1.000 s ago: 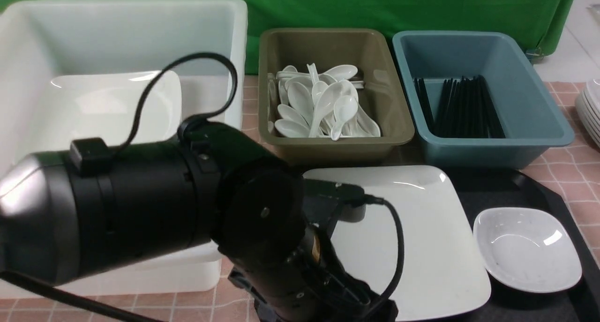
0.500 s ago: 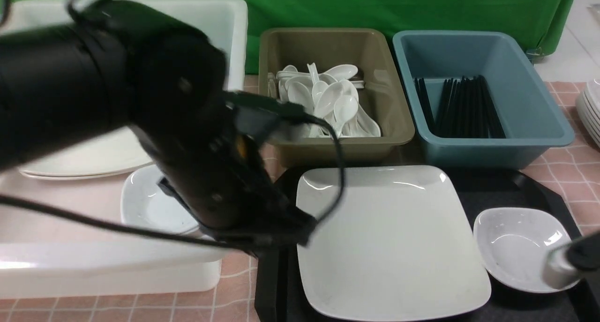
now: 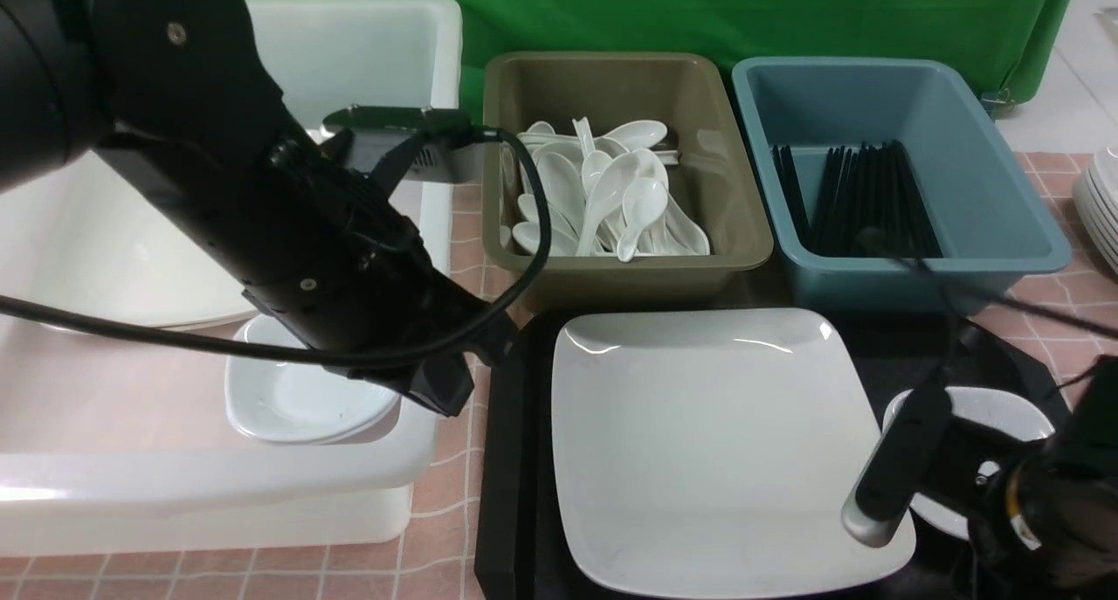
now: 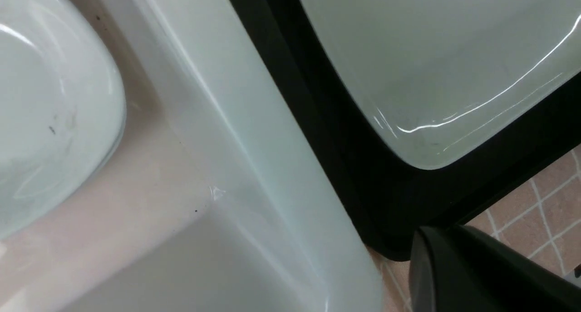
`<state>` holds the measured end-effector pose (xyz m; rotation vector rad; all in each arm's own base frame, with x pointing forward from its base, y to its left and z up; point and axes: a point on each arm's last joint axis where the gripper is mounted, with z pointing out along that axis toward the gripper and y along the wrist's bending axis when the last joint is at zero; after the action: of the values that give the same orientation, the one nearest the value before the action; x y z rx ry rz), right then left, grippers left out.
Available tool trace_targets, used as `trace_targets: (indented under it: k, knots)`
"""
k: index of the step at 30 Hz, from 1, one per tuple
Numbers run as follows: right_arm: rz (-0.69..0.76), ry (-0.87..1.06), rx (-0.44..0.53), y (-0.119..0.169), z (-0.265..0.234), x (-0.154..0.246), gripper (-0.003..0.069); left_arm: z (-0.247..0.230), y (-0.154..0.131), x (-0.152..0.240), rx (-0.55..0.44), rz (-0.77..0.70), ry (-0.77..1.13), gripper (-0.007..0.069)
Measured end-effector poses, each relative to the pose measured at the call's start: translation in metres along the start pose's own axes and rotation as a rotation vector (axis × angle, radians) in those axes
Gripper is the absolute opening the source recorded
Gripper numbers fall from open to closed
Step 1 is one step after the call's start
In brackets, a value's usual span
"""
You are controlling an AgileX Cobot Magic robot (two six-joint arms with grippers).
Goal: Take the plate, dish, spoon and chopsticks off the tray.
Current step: Use the right arm to grab a small plate from the dinner plate
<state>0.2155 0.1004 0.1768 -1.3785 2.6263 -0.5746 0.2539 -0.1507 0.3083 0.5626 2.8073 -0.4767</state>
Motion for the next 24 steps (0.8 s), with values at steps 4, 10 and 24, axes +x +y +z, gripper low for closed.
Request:
trace_targets:
  k: [4,10,24]
  knots:
    - [-0.056,0.040,0.039,-0.001,0.015,-0.006,0.0436,0.000,0.000,0.000,0.003,-0.001,0.000,0.0007]
    - [-0.135,0.070,0.087,-0.002,0.029,-0.011,0.0411,0.000,0.000,0.002,0.004,0.001,0.022,0.0007]
    - [-0.150,0.043,0.148,-0.010,0.018,-0.011,0.0093,-0.005,-0.003,0.003,0.014,0.009,0.048,0.0007]
